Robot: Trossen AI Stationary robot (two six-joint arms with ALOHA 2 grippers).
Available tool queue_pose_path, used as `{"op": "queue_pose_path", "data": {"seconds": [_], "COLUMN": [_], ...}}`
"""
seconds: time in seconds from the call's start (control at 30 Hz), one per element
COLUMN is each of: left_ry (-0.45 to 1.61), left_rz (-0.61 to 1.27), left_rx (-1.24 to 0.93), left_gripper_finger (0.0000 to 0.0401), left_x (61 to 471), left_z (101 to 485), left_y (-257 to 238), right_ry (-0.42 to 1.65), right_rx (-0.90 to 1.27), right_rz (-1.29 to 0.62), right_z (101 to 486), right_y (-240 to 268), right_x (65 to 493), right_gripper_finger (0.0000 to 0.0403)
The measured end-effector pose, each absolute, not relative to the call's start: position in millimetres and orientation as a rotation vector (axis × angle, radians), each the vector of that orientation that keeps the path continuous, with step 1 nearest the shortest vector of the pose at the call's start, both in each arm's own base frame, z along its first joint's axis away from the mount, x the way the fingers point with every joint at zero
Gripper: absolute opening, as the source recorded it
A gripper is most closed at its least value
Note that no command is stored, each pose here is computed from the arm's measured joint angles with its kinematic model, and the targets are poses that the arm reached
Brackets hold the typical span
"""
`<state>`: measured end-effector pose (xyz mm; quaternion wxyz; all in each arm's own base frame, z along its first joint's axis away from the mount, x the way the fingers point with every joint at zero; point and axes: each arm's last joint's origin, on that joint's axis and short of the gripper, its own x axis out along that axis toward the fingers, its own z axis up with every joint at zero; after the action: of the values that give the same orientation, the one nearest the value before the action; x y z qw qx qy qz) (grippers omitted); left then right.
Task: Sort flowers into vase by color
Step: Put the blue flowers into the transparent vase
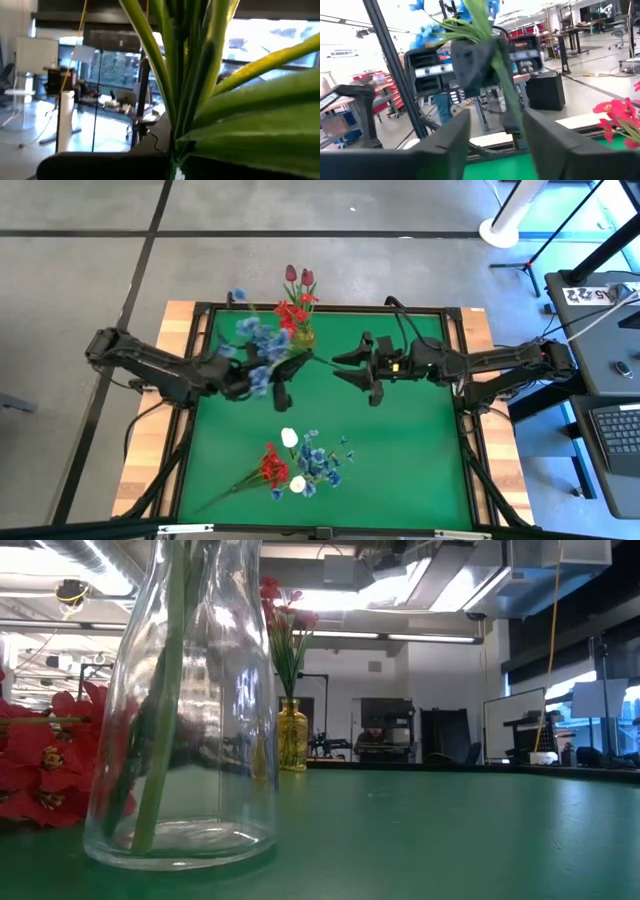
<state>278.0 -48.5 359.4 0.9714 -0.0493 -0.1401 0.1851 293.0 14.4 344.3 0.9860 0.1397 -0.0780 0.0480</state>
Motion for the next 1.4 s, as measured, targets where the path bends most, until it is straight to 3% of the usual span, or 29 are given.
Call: {"op": "queue_pose_path", "data": {"seconds": [0.13, 0.27, 0.47, 0.63, 1.0, 1.4], "left_ry": [-0.280, -0.250, -0.155, -0.097, 0.114, 0.137], "left_rz": [0.321, 0.180, -0.094, -0.270, -0.169, -0.026], "left_rx": [-0.091, -0.144, -0.237, -0.244, -0.123, -0.130], "left_gripper_finger": [0.0010, 0.0010, 0.0008, 0.0009, 0.0011, 0.0012], "left_x": [249, 209, 155, 136, 179, 223], "left_z": [377, 395, 416, 413, 346, 318], "left_y": [-63, -82, -112, -142, -214, -215], "right_ry": [-0.149, -0.079, 0.080, 0.157, 0.170, 0.181], "right_rx": [0.252, 0.234, 0.226, 0.239, 0.234, 0.233], "right_rz": [0.081, -0.003, -0.131, -0.177, -0.224, -0.225], "right_z": [354, 358, 346, 336, 333, 332], "right_y": [13, 10, 7, 6, 5, 5], "right_x": [278, 263, 253, 255, 256, 256], "right_gripper_finger": [0.0242, 0.0283, 0.0295, 0.0296, 0.0296, 0.0296]}}
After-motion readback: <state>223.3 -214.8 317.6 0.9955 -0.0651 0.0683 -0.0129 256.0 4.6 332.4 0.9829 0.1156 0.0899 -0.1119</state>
